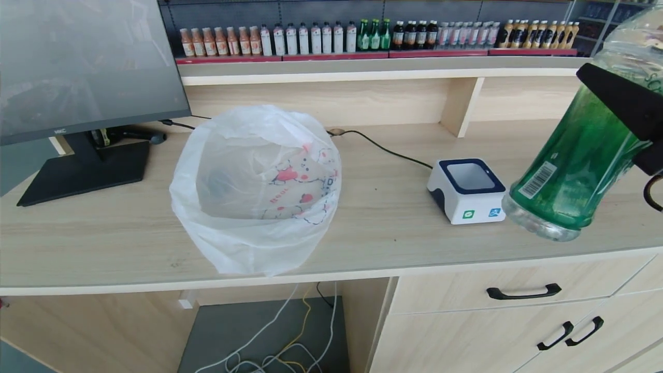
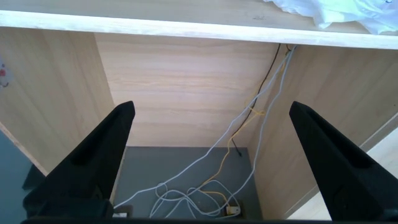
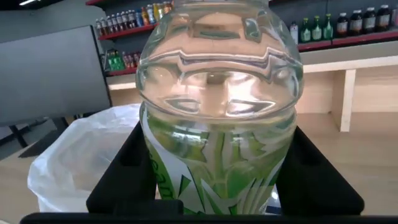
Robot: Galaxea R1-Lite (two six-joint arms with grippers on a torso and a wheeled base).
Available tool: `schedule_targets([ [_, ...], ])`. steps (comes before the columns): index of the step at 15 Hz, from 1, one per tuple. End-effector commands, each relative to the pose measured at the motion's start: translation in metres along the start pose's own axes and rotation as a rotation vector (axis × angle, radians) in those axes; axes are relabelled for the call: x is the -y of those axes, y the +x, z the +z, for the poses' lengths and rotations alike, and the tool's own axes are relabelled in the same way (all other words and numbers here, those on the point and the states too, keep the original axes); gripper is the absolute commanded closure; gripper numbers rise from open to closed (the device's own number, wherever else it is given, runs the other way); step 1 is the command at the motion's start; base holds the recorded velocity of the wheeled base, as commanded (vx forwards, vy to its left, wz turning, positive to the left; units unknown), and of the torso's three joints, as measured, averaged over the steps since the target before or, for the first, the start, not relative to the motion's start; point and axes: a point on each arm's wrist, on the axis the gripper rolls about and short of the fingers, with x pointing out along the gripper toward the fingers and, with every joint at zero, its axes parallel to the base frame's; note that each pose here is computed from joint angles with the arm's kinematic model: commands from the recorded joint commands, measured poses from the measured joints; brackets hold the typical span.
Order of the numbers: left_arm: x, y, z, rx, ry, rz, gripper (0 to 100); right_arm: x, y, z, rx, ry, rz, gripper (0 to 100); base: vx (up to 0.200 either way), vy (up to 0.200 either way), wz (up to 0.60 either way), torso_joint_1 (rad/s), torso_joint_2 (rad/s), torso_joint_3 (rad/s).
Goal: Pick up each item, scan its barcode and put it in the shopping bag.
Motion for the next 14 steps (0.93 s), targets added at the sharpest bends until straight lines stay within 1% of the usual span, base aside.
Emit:
schedule_targets([
  [1, 0.0, 0.0, 0.0, -0.001, -0.003, 0.002, 0, -0.001, 0.005, -0.006, -0.02, -0.004, 0.018, 100, 0.0, 0.2, 0.0, -0.002, 0.0, 0.002],
  [4, 0.0, 0.0, 0.0, -0.001, -0.003, 0.002, 0, -0.003, 0.005, -0.005, -0.013, -0.001, 0.076, 100, 0.0, 0.2, 0.0, 0.005, 0.01, 0.005],
  [8, 0.0, 0.0, 0.0, -0.001, -0.001, 0.002, 0, -0.005, 0.018, -0.009, -0.016, -0.001, 0.1, 100, 0.0, 0.2, 0.0, 0.002, 0.0, 0.002],
  [10, 0.0, 0.0, 0.0, -0.001, 0.005, 0.0, 0, -0.008, 0.022, -0.009, -0.015, 0.006, 0.114, 100, 0.0, 0.0, 0.0, 0.0, 0.0, 0.0],
  [13, 0.0, 0.0, 0.0, -0.001, 0.005, 0.0, 0, -0.01, 0.035, -0.015, -0.024, 0.008, 0.118, 100, 0.0, 0.0, 0.0, 0.0, 0.0, 0.0],
  [14, 0.0, 0.0, 0.0, -0.001, 0.003, 0.0, 0, -0.012, 0.046, -0.019, -0.028, 0.009, 0.13, 100, 0.0, 0.0, 0.0, 0.0, 0.0, 0.0],
])
